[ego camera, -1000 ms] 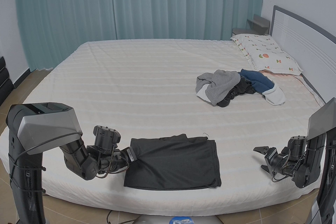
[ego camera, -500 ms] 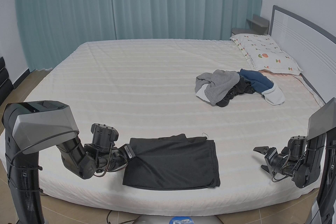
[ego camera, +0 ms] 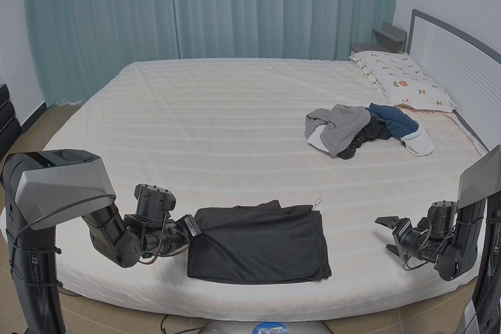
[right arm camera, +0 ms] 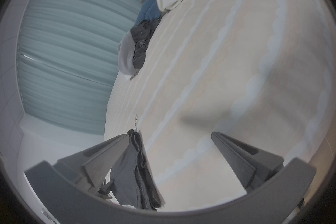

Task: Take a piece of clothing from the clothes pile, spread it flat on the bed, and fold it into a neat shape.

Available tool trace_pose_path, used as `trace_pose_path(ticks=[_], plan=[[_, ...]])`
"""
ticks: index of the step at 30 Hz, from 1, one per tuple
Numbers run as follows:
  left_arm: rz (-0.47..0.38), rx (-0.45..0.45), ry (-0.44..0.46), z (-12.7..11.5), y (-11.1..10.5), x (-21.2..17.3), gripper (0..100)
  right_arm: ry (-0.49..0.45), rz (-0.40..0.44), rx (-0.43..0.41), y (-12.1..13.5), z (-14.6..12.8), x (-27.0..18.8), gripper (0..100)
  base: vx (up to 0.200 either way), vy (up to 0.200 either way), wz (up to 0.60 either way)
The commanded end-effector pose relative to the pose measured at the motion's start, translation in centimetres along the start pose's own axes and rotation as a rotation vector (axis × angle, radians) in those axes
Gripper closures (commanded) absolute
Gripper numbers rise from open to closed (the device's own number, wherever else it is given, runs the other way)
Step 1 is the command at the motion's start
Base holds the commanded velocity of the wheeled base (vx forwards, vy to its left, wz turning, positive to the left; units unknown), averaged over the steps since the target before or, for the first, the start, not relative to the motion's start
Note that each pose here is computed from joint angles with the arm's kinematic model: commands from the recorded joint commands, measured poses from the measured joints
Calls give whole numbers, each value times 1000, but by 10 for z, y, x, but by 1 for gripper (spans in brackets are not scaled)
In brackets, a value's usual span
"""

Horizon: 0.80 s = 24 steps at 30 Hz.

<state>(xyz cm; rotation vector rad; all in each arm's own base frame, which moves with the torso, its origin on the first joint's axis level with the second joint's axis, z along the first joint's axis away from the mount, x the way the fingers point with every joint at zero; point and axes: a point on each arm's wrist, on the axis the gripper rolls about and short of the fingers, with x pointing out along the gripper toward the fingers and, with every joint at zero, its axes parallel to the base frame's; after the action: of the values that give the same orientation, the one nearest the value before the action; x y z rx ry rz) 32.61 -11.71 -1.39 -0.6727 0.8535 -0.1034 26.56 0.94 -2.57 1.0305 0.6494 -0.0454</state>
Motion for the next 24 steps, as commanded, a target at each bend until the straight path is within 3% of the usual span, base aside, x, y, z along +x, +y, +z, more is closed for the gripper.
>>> trace_pose_path(ticks=[1, 3, 24], plan=[[1, -1, -1, 0, 0, 0, 100, 8, 19, -16, 5, -4, 0, 0, 0, 200, 0], [2, -2, -2, 1, 0, 0, 100, 12, 14, -14, 4, -5, -1, 0, 0, 200, 0], [17, -2, 18, -2, 1, -2, 100, 18, 1, -13, 2, -7, -3, 0, 0, 0, 0]])
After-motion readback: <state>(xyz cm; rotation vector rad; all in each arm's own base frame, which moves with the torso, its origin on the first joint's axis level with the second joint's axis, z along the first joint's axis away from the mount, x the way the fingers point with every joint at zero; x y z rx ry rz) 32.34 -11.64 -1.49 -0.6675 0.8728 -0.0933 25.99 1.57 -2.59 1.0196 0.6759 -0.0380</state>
